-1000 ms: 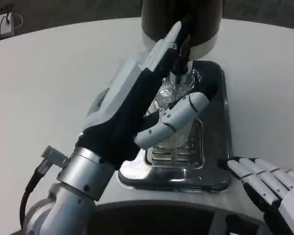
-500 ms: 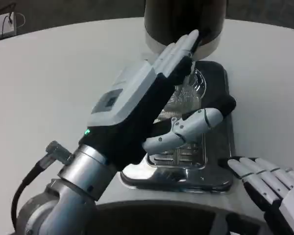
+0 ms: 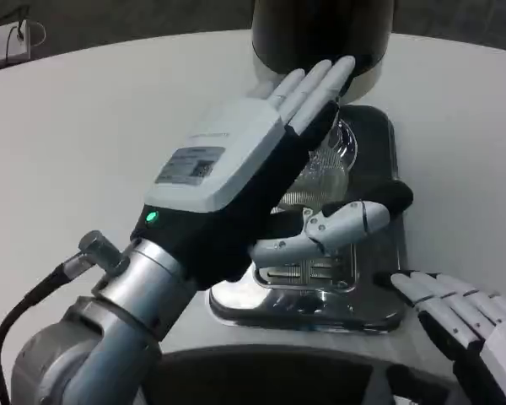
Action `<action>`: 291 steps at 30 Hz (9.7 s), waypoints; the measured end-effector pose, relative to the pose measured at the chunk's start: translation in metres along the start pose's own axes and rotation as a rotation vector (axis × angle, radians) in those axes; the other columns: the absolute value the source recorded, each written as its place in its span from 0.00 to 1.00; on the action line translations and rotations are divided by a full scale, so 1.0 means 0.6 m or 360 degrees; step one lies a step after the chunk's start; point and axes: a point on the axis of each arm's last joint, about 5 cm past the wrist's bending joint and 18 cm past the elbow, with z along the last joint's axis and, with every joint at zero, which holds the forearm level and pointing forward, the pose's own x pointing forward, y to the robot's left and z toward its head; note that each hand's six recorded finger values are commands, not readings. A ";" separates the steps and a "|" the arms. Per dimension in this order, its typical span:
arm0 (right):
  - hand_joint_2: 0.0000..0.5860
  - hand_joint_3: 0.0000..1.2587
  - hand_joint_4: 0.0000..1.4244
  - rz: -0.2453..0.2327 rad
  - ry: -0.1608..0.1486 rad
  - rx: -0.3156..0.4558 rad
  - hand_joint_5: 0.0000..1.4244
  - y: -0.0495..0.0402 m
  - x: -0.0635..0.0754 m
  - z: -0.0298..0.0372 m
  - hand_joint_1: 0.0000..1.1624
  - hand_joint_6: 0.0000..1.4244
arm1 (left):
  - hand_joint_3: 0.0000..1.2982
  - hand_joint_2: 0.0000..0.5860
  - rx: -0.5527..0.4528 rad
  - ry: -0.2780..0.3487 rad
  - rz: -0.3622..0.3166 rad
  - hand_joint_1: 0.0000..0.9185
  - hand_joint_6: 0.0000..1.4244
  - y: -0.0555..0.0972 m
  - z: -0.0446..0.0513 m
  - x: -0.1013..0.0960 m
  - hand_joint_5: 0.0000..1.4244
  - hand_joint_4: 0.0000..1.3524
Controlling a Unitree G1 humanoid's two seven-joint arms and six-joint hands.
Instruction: Grasp the cup under the faucet to collect the drink, then remove the cup.
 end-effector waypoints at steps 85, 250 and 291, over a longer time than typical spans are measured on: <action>0.53 0.03 0.07 -0.0078 0.0119 0.0384 0.09 0.026 0.100 -0.016 0.40 0.16 | 0.00 0.30 0.0363 -0.0035 -0.0105 0.00 0.00 0.029 0.002 -0.008 0.00 0.00; 0.44 0.51 0.61 -0.0159 0.0051 0.1255 0.71 0.115 0.322 0.025 0.93 0.99 | 0.00 0.32 0.0053 0.0995 0.0136 0.00 0.00 -0.081 -0.036 -0.201 0.00 0.00; 0.23 0.67 0.74 -0.0127 -0.0015 0.1336 0.84 0.098 0.247 0.038 0.97 1.00 | 0.00 0.31 0.0019 0.0958 0.0115 0.00 0.00 -0.088 -0.034 -0.198 0.00 0.00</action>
